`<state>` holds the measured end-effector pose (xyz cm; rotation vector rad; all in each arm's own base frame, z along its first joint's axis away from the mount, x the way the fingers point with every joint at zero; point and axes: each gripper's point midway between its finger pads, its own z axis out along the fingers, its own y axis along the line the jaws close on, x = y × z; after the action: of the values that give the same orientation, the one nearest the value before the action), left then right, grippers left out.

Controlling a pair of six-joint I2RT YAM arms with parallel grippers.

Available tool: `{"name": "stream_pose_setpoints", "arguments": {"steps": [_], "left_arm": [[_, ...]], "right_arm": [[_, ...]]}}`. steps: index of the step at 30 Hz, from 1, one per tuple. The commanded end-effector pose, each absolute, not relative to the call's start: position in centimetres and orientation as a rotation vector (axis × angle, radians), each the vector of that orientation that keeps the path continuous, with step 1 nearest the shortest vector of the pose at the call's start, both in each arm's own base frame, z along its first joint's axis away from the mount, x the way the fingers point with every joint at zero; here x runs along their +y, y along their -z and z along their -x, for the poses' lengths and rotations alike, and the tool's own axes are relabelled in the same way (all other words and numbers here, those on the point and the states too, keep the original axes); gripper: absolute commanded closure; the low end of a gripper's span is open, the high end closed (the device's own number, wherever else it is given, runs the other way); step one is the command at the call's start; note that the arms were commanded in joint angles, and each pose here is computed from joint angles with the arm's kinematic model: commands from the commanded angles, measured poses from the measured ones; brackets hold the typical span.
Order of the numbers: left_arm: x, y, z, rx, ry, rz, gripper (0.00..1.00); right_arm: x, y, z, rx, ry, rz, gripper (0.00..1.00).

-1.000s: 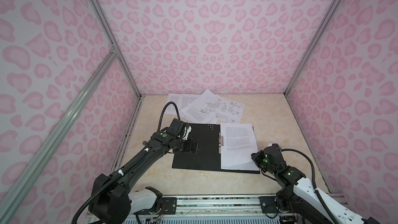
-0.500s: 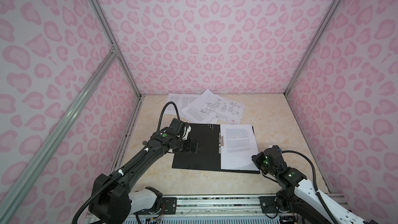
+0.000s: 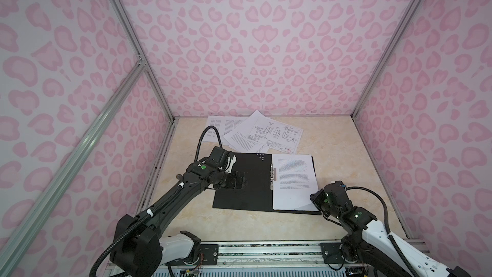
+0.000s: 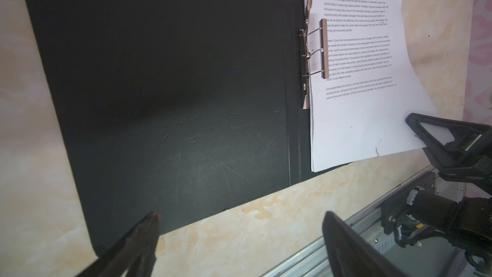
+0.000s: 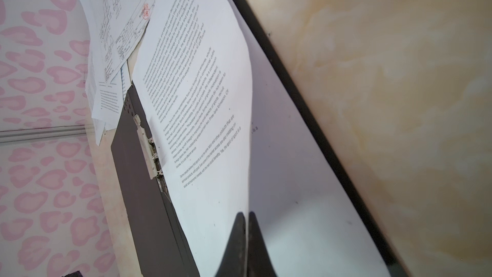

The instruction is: Put the files into the folder

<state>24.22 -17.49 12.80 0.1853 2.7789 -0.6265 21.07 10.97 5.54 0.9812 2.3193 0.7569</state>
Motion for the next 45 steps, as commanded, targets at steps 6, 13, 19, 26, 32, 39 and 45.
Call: {"name": "stream_pose_setpoints", "arguments": {"steps": [6, 13, 19, 26, 32, 39, 45], "left_arm": [[-17.4, -13.0, -24.4, 2.778, 0.631, -0.191, 0.04], [-17.4, -13.1, -24.4, 2.778, 0.639, -0.186, 0.04], [-17.4, -13.1, -24.4, 2.776, 0.643, -0.186, 0.04], [-17.4, -13.1, -24.4, 2.774, 0.645, -0.185, 0.04], [-17.4, -13.2, -24.5, 2.771, 0.651, -0.182, 0.04], [-17.4, -13.2, -24.5, 2.774, 0.664, -0.179, 0.04], [-17.4, -13.2, -24.6, 2.773, 0.671, -0.172, 0.04]], "right_arm": [[11.1, -5.3, -21.1, 2.315, -0.76, -0.984, 1.0], [11.2, -5.3, -21.0, 2.316, -0.764, -0.973, 1.0], [11.1, -5.4, -21.1, 2.332, -0.739, -0.964, 0.6], [10.6, -4.9, -20.7, 2.362, -0.682, -0.995, 0.37], [9.6, -4.7, -20.3, 2.371, -0.608, -1.018, 0.03], [8.9, -4.6, -20.0, 2.389, -0.535, -1.018, 0.03], [8.0, -4.4, -19.6, 2.406, -0.452, -1.036, 0.03]]}}
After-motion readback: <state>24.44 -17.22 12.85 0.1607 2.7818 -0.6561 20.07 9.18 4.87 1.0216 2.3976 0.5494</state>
